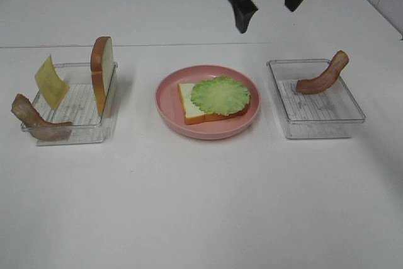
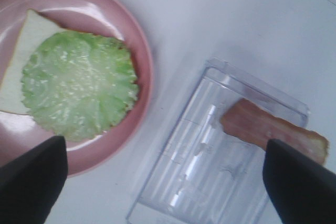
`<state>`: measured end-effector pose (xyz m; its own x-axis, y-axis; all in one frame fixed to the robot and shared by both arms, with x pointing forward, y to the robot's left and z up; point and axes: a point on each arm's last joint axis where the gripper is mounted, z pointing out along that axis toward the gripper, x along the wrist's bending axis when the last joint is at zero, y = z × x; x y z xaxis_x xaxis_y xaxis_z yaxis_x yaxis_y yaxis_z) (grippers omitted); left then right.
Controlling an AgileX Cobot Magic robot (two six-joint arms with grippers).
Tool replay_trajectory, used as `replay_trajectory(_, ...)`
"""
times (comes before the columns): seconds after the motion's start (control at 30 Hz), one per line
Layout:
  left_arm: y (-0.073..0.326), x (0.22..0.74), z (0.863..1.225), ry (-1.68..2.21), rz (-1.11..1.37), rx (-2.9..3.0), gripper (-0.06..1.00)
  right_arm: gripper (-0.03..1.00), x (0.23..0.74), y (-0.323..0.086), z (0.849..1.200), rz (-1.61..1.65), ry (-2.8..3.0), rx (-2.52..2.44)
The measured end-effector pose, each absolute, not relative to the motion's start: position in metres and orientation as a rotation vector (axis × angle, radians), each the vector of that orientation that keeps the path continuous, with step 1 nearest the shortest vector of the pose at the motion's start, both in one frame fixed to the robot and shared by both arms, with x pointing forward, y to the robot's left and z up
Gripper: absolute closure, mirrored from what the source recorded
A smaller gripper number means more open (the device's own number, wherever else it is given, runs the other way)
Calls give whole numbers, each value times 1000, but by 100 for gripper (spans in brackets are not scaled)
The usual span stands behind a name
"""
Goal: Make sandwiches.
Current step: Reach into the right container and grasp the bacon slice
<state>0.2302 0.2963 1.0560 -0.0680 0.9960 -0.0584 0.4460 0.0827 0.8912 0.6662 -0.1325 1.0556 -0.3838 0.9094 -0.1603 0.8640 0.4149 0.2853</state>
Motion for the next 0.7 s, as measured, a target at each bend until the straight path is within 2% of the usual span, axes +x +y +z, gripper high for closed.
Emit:
replay_trajectory(0.13,296,230,1056,1618,936,1458,-4,-1,675,-182,1070,213,2280,1666)
replay_trajectory(0.17,296,230,1056,1618,936,1458,-4,-1,675,-182,1070,213,2280,1666)
replay_trajectory(0.23,296,230,1056,1618,936,1458,-4,-2,682,-215,1072,212,2215,1755)
replay_trajectory(0.3,296,230,1056,1618,936,1458,-4,-2,683,-223,1073,215,2199,1780)
replay_trajectory(0.33,296,230,1056,1618,936,1458,-4,-2,685,-241,1074,231,2165,1840)
replay_trajectory(0.7,296,230,1056,1618,936,1458,-4,-2,689,-304,1073,279,2037,2039)
